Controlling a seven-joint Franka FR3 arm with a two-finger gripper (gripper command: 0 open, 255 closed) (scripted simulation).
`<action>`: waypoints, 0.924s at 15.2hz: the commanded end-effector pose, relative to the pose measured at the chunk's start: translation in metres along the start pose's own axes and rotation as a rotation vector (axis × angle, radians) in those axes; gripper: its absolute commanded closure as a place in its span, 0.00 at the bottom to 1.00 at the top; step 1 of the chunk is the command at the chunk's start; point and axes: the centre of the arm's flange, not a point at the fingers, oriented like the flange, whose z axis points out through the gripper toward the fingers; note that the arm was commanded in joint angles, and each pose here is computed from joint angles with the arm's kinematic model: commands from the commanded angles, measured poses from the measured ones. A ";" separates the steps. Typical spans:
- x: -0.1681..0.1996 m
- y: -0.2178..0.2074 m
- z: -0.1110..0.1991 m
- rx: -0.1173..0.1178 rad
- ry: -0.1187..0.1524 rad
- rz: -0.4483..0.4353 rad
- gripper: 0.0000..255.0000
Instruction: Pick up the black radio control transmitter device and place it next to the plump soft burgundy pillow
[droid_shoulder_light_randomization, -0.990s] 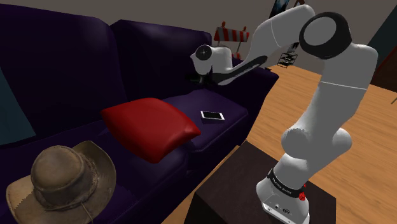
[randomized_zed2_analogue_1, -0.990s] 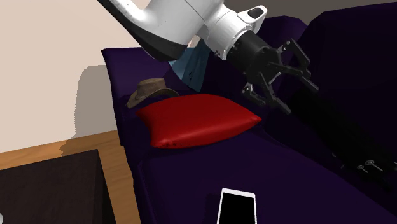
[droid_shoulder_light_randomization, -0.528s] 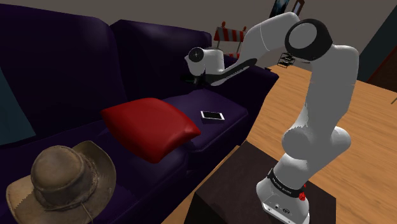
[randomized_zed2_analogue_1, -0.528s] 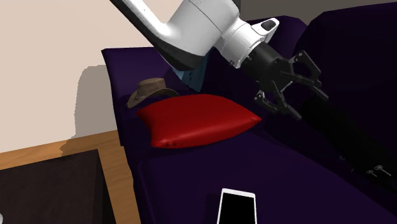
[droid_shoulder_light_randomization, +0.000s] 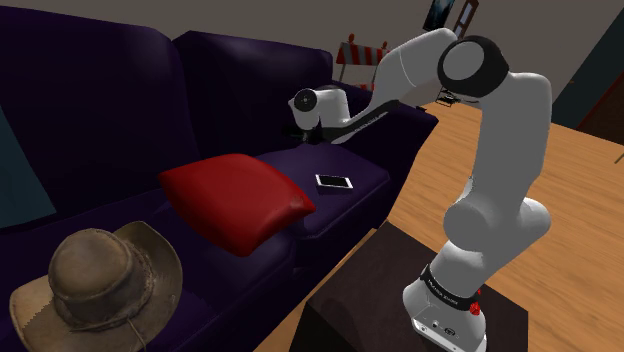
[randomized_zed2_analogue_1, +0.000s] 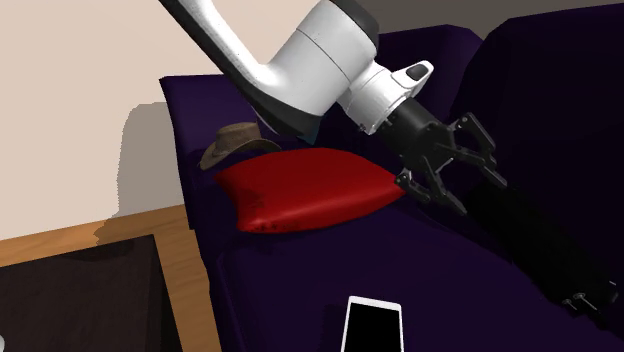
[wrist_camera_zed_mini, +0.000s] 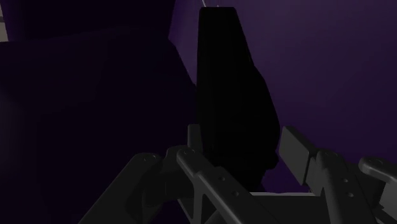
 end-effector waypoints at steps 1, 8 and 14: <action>0.000 -0.008 0.006 -0.003 0.001 0.001 1.00; 0.002 -0.038 0.028 -0.003 0.001 0.001 1.00; 0.002 -0.064 0.046 -0.003 0.001 0.001 1.00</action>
